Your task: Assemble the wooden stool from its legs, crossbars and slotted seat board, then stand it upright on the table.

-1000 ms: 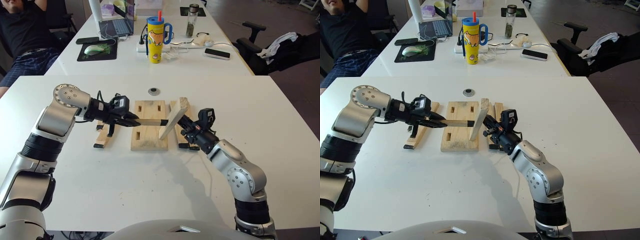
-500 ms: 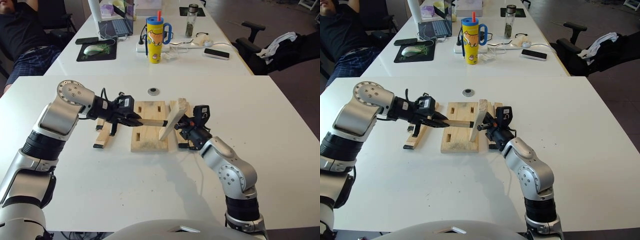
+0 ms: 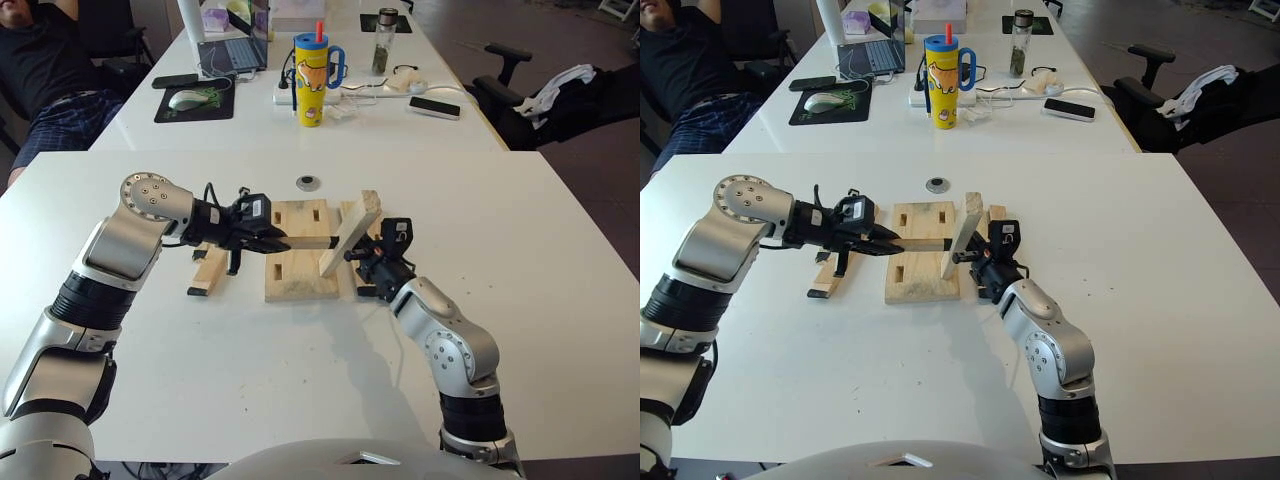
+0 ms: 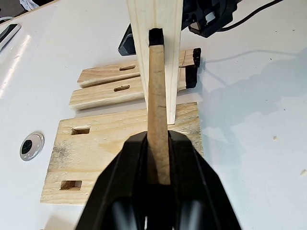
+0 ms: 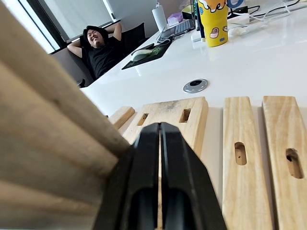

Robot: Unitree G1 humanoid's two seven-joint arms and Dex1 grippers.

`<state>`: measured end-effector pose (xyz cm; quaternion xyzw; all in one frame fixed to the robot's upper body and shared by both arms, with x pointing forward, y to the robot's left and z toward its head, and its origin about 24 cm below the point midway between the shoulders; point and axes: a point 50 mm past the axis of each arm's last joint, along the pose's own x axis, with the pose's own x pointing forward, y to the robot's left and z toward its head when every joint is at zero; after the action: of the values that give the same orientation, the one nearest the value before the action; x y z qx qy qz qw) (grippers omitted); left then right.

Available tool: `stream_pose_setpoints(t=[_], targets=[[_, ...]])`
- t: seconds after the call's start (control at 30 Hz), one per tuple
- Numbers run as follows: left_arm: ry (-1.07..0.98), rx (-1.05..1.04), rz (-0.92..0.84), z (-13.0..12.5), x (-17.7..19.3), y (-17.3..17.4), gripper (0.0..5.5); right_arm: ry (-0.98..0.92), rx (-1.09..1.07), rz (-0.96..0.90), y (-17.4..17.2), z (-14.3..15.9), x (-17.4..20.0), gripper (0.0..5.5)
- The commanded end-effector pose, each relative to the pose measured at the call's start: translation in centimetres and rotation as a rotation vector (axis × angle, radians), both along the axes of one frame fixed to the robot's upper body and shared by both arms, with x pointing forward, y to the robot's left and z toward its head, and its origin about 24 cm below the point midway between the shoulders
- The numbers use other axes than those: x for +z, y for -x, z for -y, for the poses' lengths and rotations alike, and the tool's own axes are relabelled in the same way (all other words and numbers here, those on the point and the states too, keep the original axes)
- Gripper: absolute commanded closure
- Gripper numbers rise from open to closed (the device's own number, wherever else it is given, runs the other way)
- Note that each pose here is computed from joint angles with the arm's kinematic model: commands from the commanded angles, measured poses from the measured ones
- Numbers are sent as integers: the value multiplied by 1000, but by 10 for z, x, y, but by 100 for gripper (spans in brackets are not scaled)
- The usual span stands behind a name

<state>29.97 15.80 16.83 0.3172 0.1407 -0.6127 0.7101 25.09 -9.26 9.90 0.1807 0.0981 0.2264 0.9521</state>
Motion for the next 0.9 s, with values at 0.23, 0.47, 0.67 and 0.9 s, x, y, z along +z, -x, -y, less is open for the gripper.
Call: stream_pose_setpoints(t=[0.23,0.47,0.67,0.9], targets=[[27,5,31,4,13,-4,509,-31,36,33,1,-8,8,550],[55,-19,44,8,26,-5,462,-36,32,30,3,-10,7,550],[44,-15,57,6,27,-6,380,-38,32,32,3,-11,7,550],[105,63,99,-10,51,-12,276,-18,21,22,4,-6,3,550]])
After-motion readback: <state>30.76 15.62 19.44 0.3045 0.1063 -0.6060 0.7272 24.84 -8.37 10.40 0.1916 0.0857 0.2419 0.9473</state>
